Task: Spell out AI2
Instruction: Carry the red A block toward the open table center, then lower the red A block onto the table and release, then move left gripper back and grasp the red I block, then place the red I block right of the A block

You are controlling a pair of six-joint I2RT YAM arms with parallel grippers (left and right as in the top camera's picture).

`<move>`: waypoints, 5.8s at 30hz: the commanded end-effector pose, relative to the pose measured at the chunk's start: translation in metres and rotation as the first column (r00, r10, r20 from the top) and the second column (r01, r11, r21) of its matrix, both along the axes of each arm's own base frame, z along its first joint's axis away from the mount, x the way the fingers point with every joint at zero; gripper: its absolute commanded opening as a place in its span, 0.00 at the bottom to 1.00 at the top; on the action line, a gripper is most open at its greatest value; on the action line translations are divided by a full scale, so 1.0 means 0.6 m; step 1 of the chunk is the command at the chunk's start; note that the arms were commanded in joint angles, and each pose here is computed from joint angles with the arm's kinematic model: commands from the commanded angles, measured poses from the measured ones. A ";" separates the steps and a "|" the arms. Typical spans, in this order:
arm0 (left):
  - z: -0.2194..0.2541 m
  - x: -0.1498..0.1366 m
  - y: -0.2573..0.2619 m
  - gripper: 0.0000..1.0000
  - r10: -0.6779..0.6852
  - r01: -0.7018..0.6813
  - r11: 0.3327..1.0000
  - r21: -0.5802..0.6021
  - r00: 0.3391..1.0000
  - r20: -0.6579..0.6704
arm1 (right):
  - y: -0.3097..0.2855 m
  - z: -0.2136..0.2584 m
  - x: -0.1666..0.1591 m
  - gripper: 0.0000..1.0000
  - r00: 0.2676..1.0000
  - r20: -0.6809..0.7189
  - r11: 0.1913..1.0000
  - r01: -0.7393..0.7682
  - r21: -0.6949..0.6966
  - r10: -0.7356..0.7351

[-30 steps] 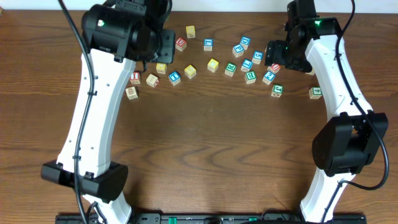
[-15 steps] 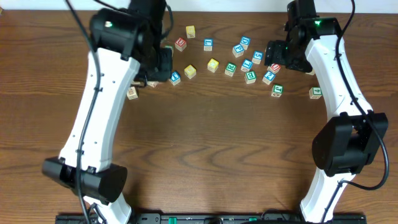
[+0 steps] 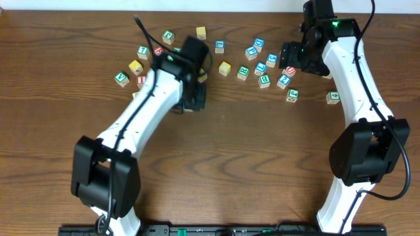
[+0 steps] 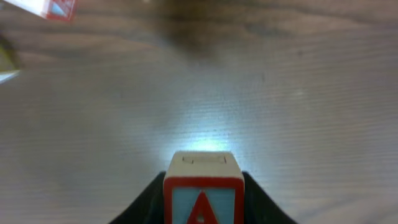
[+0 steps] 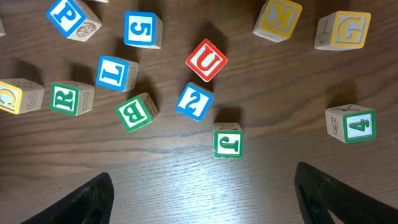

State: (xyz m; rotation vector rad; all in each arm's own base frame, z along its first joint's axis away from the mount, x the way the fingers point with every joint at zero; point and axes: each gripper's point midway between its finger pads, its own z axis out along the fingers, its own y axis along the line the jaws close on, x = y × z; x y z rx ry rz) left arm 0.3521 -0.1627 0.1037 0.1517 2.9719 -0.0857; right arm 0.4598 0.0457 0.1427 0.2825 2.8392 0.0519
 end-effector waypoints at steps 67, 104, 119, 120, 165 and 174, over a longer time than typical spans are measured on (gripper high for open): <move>0.121 0.079 0.081 0.58 0.129 -0.094 0.988 -0.122 0.937 0.324 | 0.008 0.044 -0.001 0.93 1.000 0.014 0.999 -0.023 0.027 0.023; -0.005 0.203 0.261 0.57 0.255 -0.257 0.965 -0.042 0.903 0.346 | 0.125 0.079 -0.013 0.92 0.981 0.057 0.980 -0.188 0.069 0.184; -0.117 0.235 0.267 0.57 0.238 -0.245 0.969 -0.014 0.922 0.305 | 0.125 0.078 -0.014 0.92 0.982 0.052 0.980 -0.187 0.068 0.184; -0.122 0.236 0.268 0.57 0.238 -0.246 0.969 -0.011 0.923 0.304 | 0.124 0.078 -0.014 0.92 0.982 0.052 0.980 -0.186 0.066 0.183; 0.025 0.076 0.018 0.29 0.074 -0.059 0.996 -0.074 0.973 0.220 | 0.093 0.078 -0.005 0.95 0.986 0.061 0.988 -0.155 -0.014 0.155; 0.000 0.041 -0.084 0.29 -0.018 0.036 0.996 -0.085 0.979 0.205 | 0.045 0.078 0.003 0.95 0.994 0.059 0.996 -0.093 -0.014 0.094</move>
